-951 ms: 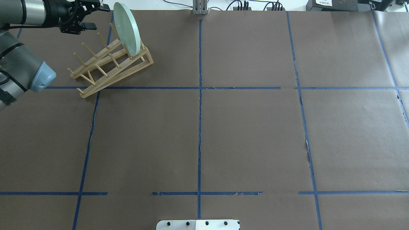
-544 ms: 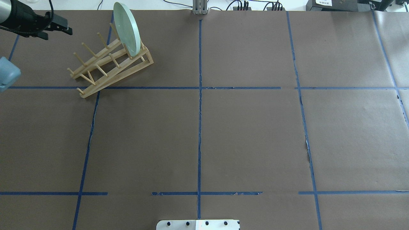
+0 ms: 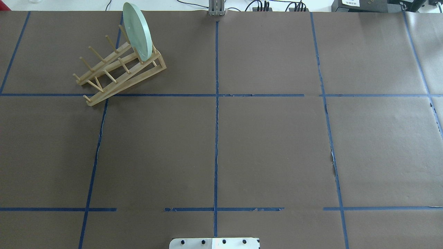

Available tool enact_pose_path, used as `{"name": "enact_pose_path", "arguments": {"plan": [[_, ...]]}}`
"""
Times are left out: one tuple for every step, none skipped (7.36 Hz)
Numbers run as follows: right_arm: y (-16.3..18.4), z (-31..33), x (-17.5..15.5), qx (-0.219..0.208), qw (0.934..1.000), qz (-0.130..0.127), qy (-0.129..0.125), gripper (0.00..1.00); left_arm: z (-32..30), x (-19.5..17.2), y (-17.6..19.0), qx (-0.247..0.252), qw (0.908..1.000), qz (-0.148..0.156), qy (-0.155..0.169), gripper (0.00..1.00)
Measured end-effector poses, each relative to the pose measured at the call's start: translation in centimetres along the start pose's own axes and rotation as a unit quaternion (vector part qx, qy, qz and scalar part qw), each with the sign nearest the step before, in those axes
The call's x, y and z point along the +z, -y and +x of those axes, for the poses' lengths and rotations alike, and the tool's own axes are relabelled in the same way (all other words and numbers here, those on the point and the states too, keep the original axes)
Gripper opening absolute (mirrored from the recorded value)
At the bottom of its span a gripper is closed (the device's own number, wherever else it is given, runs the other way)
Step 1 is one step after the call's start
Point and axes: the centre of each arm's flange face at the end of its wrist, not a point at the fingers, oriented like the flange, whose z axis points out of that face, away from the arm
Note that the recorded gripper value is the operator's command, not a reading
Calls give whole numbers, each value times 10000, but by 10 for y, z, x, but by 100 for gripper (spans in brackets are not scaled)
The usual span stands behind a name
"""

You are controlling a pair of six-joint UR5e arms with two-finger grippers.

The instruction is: Place plate on rack

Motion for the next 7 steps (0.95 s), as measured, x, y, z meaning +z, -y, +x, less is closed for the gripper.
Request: {"name": "enact_pose_path", "arguments": {"plan": [[0,0,0,1,10000,-1,0,100,-43,-3,-34,-312,9990,-75,-303,100],[0,0,0,2,10000,-2,0,100,-69,1,-63,-554,9971,-132,-513,100],[0,0,0,2,10000,-2,0,100,-83,8,-85,-706,9955,-197,-606,100],[0,0,0,1,10000,-3,0,100,-90,13,-99,-786,9946,-248,-638,100],[0,0,0,-1,10000,-5,0,100,-92,15,-104,-802,9943,-262,-645,100],[0,0,1,-2,10000,-7,0,100,-93,16,-105,-802,9944,-266,-628,100],[0,0,1,-3,10000,-7,0,100,-95,18,-107,-820,9945,-286,-592,100]]}}
